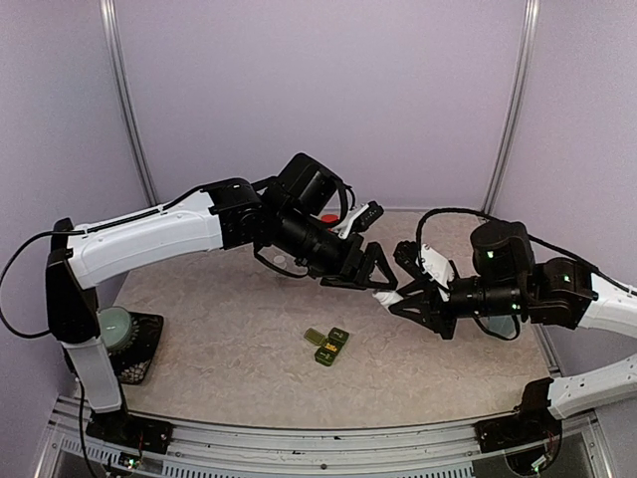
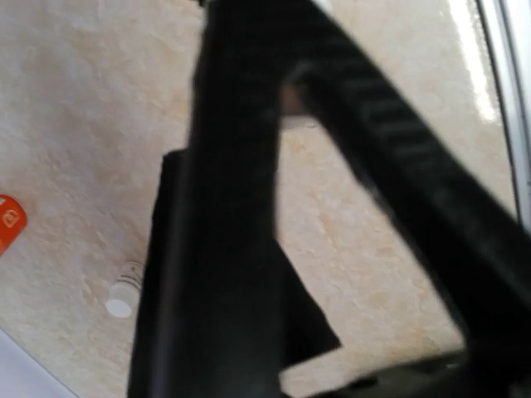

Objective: Sort the pills into containers

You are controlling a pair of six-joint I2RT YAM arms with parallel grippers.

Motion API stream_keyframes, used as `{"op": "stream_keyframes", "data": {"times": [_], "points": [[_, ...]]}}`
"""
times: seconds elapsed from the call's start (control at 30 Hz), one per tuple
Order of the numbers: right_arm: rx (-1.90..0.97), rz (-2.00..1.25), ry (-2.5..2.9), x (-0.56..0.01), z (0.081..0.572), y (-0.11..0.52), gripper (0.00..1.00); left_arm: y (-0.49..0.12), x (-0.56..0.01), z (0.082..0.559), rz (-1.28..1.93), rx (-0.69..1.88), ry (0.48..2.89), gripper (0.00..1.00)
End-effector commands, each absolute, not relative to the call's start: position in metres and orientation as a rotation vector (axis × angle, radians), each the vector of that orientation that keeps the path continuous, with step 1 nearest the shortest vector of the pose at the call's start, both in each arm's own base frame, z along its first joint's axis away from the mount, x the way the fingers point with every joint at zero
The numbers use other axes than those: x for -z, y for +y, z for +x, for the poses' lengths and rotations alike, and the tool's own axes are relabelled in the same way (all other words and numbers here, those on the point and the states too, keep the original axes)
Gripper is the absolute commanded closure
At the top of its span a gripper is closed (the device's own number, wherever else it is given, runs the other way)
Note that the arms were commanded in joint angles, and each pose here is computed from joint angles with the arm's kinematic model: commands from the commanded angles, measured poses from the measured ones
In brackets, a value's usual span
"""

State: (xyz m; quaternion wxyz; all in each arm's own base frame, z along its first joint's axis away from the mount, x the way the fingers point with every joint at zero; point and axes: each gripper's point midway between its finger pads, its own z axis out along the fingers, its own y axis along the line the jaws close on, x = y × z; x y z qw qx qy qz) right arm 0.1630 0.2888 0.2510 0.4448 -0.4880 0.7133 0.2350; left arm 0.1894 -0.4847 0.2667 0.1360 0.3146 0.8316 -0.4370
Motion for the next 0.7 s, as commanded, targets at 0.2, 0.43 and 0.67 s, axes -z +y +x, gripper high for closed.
{"op": "stream_keyframes", "data": {"times": [0.2, 0.43, 0.67], "points": [[-0.476, -1.183, 1.737, -0.260, 0.172, 0.283, 0.89, -0.483, -0.288, 0.196, 0.822, 1.387, 2.370, 0.24], [-0.421, -1.164, 1.739, -0.260, 0.176, 0.280, 0.89, -0.488, -0.290, 0.192, 0.797, 1.444, 2.380, 0.33], [-0.409, -1.164, 1.735, -0.260, 0.176, 0.280, 0.89, -0.494, -0.288, 0.187, 0.803, 1.480, 2.392, 0.41]]}}
